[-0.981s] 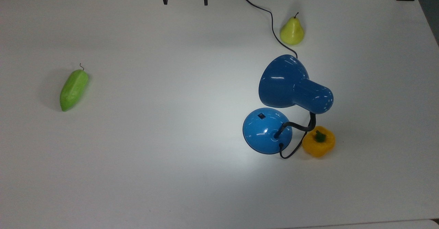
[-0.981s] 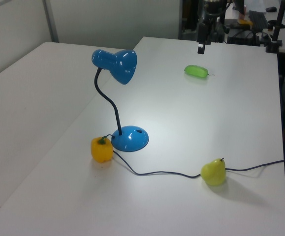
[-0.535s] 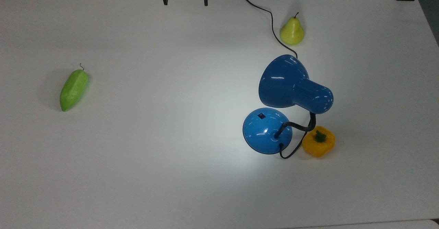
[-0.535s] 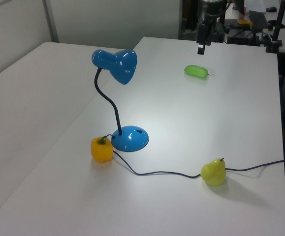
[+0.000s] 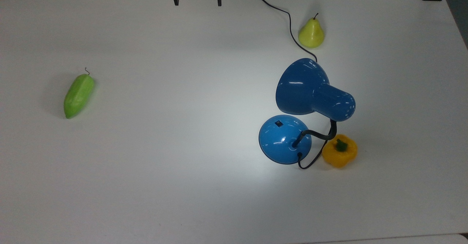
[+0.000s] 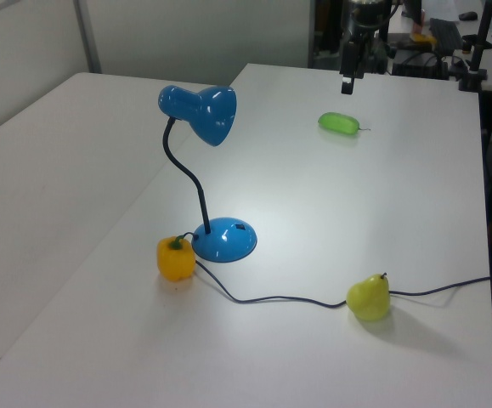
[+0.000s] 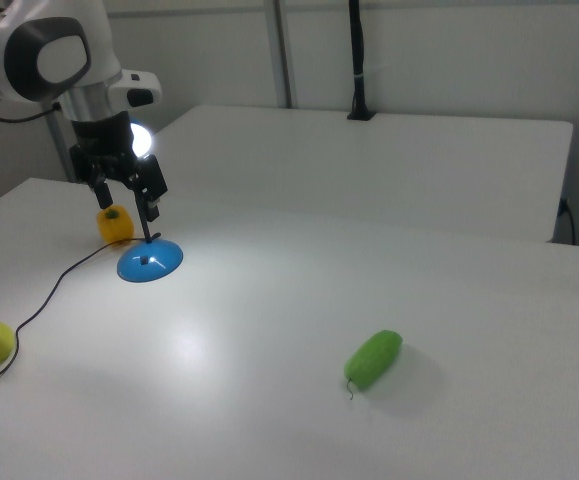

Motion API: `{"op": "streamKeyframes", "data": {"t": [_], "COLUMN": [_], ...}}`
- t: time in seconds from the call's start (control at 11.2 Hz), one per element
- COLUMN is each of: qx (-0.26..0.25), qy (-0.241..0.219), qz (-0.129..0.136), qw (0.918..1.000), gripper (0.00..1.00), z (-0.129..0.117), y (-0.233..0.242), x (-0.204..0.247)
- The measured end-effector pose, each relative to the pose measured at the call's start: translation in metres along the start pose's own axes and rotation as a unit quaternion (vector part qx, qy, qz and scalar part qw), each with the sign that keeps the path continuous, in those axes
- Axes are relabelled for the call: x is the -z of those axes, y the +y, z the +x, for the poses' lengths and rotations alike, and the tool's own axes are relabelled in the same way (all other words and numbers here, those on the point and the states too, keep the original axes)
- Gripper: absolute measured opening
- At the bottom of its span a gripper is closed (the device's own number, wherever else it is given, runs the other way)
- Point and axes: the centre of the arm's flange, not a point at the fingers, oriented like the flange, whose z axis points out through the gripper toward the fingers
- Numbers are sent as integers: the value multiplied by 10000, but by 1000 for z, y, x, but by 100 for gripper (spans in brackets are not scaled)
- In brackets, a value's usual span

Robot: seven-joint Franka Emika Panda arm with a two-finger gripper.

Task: Turn off lamp

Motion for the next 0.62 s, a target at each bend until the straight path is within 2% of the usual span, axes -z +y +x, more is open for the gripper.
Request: {"op": "streamKeyframes", "data": {"t": [0.36,0.53,0.62], "qx": [513,732,764], "qy": [-110,-216,-237], "qz": [-1,3,4], "qw": [9986,9971,9968], "gripper": [100,91,83], "z": [2,1,1], "y": [0,0,0], "x": [-9,-14,-15]}}
